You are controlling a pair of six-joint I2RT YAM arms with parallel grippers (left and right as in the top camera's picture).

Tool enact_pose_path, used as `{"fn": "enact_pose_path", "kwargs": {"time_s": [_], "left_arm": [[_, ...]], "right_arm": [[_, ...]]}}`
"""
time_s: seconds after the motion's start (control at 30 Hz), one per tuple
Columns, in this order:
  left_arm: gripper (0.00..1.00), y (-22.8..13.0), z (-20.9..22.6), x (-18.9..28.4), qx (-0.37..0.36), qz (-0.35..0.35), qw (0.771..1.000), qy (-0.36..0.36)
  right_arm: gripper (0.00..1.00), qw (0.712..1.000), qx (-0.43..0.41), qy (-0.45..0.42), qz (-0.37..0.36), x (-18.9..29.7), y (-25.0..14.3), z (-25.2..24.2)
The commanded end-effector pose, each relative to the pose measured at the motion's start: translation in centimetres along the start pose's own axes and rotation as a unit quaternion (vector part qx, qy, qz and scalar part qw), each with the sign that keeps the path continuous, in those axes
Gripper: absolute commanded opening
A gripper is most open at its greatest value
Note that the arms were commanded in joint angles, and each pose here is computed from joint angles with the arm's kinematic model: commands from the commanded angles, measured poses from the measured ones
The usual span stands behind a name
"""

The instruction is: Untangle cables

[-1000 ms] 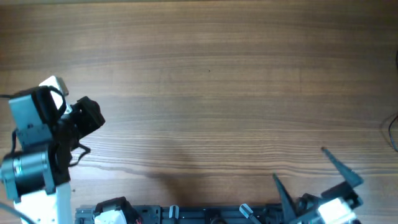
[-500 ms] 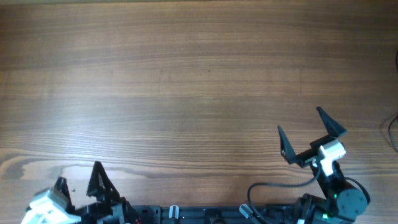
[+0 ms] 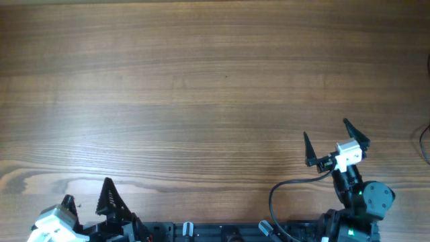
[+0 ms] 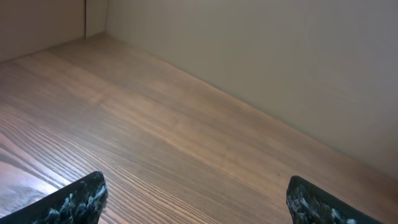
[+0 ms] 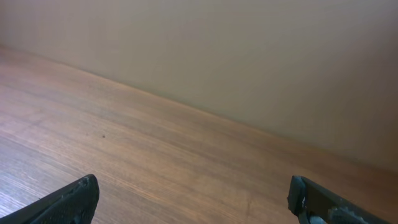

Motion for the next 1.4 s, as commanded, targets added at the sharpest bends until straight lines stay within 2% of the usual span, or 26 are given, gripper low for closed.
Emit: {"fn": "enact_pose_path", "kwargs": {"time_s": [0.0,0.5,0.7,0.87,1.37], "left_arm": [[0.96,0.1,0.5,0.0,0.003,-0.018,1.000,0.024],[0.98,0.3,0.7,0.0,-0.002,-0.018,1.000,0.019],[0.97,0.3,0.7,0.0,-0.002,-0.018,1.000,0.019],[0.98,0.3,0.7,0.0,-0.002,-0.018,1.000,0.019],[0.98,0.3,0.7,0.0,-0.002,-0.018,1.000,0.019]], "right_arm": [[1.00,1.000,0.003,-0.003,0.016,-0.2,-0.5,-0.1],[1.00,1.000,-0.001,0.004,0.019,-0.3,-0.6,0.1],[1.00,0.997,0.006,0.077,-0.030,-0.7,0.9,2.4],[1.00,0.992,0.021,0.098,-0.075,-0.4,2.3,3.2],[1.00,0.989,0.021,0.118,-0.085,-0.4,2.6,3.8]]}}
Point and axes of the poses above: each gripper's point midway between its finger pads, its own x axis back along the fingers, its own z axis along the line the jaws close on, y = z × x, the point moved 9 cm from there along x, back along the fingers, and after that the axes turned 14 degrees about x, right-handed, at the moved point
